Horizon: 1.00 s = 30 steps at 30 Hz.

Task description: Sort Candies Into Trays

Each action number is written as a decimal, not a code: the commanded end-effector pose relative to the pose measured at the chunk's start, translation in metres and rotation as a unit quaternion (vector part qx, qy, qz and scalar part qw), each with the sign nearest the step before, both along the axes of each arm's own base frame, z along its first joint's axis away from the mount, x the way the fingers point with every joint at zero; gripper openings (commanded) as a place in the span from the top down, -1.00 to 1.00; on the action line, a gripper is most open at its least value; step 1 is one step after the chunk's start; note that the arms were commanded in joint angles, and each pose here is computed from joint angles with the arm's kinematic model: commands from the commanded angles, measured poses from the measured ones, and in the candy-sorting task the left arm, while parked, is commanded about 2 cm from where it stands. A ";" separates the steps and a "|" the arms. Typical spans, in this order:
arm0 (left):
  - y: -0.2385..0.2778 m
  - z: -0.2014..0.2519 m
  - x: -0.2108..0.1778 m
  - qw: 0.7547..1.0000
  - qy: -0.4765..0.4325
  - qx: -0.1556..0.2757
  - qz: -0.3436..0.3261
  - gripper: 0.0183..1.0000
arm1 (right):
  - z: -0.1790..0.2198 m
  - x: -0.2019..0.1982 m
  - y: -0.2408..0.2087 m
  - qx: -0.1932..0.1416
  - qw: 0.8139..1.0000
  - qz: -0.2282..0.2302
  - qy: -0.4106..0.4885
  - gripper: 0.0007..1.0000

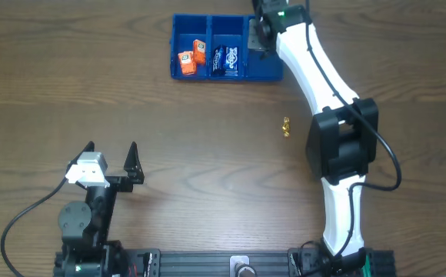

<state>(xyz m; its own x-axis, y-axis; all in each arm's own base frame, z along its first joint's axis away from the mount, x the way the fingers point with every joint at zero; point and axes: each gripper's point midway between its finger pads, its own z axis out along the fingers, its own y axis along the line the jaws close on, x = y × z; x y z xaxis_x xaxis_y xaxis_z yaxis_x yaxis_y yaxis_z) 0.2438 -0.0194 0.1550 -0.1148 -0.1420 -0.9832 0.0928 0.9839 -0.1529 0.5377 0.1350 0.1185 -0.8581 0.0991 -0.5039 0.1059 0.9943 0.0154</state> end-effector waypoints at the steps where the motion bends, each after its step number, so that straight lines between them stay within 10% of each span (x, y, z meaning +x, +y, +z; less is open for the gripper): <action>1: -0.002 -0.016 -0.001 1.000 0.023 0.004 -0.008 -1.00 | 0.015 0.003 -0.001 -0.010 1.000 0.011 -0.016 -0.36; 15: -0.002 -0.016 -0.001 1.000 0.023 0.004 -0.008 -1.00 | 0.028 -0.103 -0.010 -0.021 0.998 0.046 0.047 -0.52; 30: -0.002 -0.016 -0.001 1.000 0.023 0.004 -0.008 -1.00 | -0.088 -0.183 -0.052 -0.020 0.990 0.015 0.140 -0.51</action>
<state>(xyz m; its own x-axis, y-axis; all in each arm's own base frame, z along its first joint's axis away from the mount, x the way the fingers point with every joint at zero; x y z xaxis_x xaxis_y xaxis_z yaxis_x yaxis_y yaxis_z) 0.2438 -0.0194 0.1550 -0.1148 -0.1420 -0.9832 0.0928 0.9839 -0.1529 0.3502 0.0821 0.0273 -0.9736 0.0332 -0.2257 0.0511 0.9959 -0.0742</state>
